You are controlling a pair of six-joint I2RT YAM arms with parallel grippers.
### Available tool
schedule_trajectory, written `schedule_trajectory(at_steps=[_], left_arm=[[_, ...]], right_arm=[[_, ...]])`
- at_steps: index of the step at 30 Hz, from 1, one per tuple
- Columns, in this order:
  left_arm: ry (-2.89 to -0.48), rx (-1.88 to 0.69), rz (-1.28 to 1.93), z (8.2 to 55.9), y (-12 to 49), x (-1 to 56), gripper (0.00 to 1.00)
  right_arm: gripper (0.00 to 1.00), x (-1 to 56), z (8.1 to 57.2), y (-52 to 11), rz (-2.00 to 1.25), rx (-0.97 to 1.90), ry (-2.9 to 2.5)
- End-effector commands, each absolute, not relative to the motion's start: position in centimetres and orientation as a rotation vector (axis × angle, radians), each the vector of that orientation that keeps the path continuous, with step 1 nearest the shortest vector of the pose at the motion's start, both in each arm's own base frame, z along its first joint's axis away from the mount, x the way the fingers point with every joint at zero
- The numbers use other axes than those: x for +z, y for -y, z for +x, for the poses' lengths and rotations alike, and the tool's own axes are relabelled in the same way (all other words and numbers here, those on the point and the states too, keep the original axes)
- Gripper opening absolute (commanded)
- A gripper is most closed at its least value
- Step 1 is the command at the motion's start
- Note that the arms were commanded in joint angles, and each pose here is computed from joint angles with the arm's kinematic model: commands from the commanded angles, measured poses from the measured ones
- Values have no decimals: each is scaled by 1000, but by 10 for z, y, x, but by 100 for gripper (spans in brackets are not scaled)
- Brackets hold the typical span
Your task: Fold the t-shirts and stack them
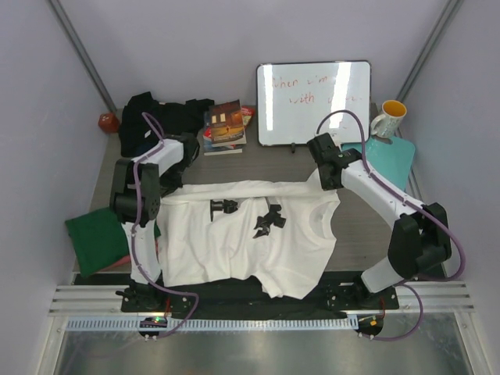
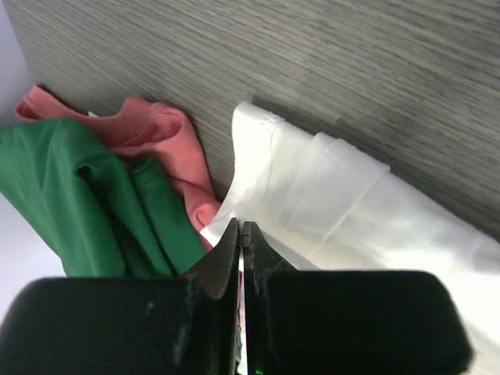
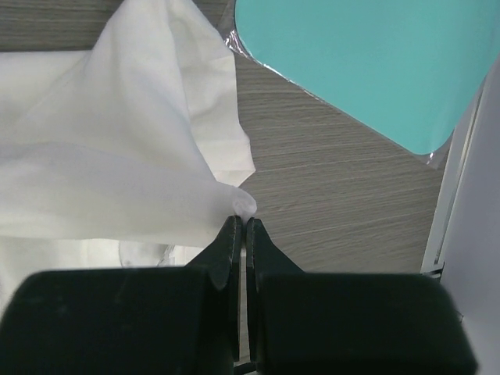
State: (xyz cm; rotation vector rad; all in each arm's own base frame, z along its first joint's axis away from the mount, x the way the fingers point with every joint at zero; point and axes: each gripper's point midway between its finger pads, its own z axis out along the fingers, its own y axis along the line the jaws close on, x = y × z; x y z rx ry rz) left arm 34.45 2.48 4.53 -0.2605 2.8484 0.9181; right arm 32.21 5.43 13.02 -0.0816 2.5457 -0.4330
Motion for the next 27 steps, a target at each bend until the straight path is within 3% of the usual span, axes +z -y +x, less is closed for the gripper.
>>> schedule_trajectory(at_steps=[1, 4, 5, 6, 8, 12, 13, 18, 27], left_arm=[[-2839, 980, -269, 349, -31, 50, 0], [-2846, 1020, -266, 347, -34, 46, 1], [-2847, 1034, -267, 346, -35, 46, 5], [-2849, 1043, -267, 345, -35, 45, 17], [-2853, 1047, -270, 344, -36, 45, 28], [-2830, 1038, -297, 345, -36, 52, 34], [-2827, 1030, -301, 346, -34, 54, 36], [-2763, 999, -336, 352, -33, 72, 41], [-2681, 820, -397, 363, -22, 102, 41]], right_arm=[[1, 121, 317, -52, -72, -462, -2600], [1, 115, 314, -54, -69, -460, -2626], [2, 111, 313, -53, -71, -469, -2641], [3, 110, 312, -54, -73, -468, -2649], [18, 104, 307, -54, -75, -474, -2683], [23, 101, 304, -45, -11, -550, -2680], [37, 102, 305, -43, 1, -567, -2669], [38, 125, 314, -41, 90, -555, -2577], [35, 165, 349, -61, 156, -359, -2397]])
